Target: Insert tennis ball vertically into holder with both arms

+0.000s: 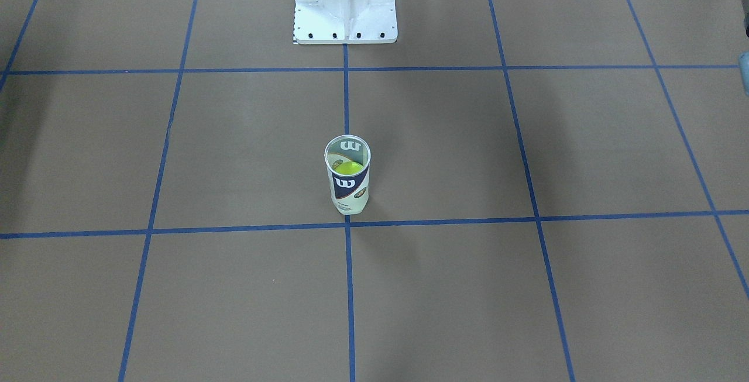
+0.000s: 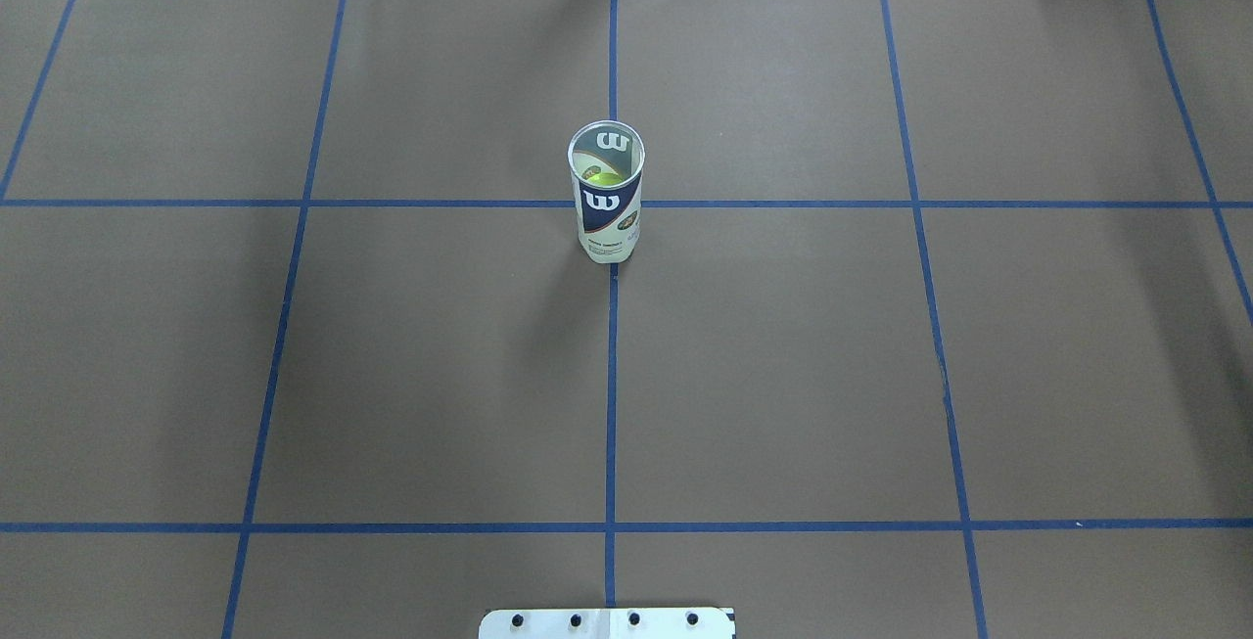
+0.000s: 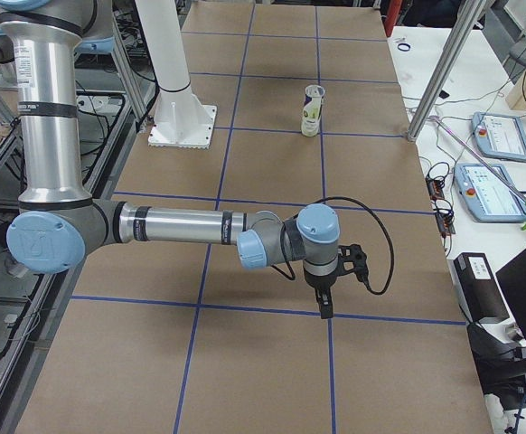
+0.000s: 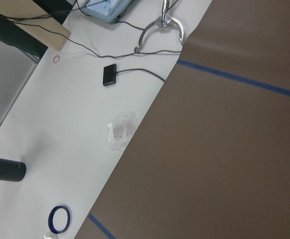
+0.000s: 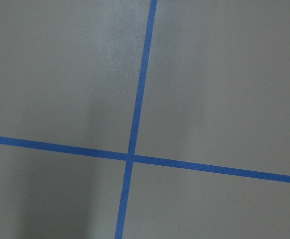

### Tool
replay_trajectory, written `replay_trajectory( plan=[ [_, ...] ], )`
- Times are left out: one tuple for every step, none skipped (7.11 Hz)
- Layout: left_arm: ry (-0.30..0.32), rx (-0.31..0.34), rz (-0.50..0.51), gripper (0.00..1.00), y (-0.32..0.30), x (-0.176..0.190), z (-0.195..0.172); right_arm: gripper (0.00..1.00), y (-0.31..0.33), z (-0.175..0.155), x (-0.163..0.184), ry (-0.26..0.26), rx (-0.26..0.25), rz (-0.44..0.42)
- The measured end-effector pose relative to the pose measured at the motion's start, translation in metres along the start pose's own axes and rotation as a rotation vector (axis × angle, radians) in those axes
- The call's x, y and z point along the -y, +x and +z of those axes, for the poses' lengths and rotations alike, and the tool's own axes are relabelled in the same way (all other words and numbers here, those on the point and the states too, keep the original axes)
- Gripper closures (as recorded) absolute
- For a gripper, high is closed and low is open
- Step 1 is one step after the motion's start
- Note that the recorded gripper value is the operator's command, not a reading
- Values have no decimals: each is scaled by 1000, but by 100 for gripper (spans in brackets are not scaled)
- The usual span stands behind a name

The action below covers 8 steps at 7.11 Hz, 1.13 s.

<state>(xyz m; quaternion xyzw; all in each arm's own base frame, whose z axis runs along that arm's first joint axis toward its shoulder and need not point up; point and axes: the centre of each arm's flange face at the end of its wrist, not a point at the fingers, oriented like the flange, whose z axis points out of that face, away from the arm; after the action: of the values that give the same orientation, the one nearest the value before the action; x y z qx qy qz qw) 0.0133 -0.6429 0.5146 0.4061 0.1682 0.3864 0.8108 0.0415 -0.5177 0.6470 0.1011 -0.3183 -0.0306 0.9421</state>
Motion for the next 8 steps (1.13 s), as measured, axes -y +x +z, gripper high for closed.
replay_trajectory(
  plan=[
    [-18, -3, 74, 1, 4, -14, -3, 0, 0, 0, 0, 0, 0, 0],
    [-33, 3, 133, 1, 9, -25, -7, 0, 0, 0, -1, 0, -1, 0],
    [-60, 20, 150, 1, 10, -35, -10, 0, 1, 0, -1, 0, -3, 0],
    [-113, 32, 129, 1, 5, -46, -11, 0, 1, 0, -1, 0, -3, 0],
    [-175, 36, 96, 0, 0, -54, -11, 0, 1, 0, -1, 0, -3, 0],
    [-222, 39, 39, 0, -8, -58, -14, 0, 1, 1, -1, 0, -4, 0],
    [-265, 27, -114, 0, -18, -59, -23, 0, 1, 1, -1, -1, -4, 1],
    [-305, 10, -336, 0, -25, -60, -36, 0, 2, 1, -3, -3, -4, 2]
  ],
)
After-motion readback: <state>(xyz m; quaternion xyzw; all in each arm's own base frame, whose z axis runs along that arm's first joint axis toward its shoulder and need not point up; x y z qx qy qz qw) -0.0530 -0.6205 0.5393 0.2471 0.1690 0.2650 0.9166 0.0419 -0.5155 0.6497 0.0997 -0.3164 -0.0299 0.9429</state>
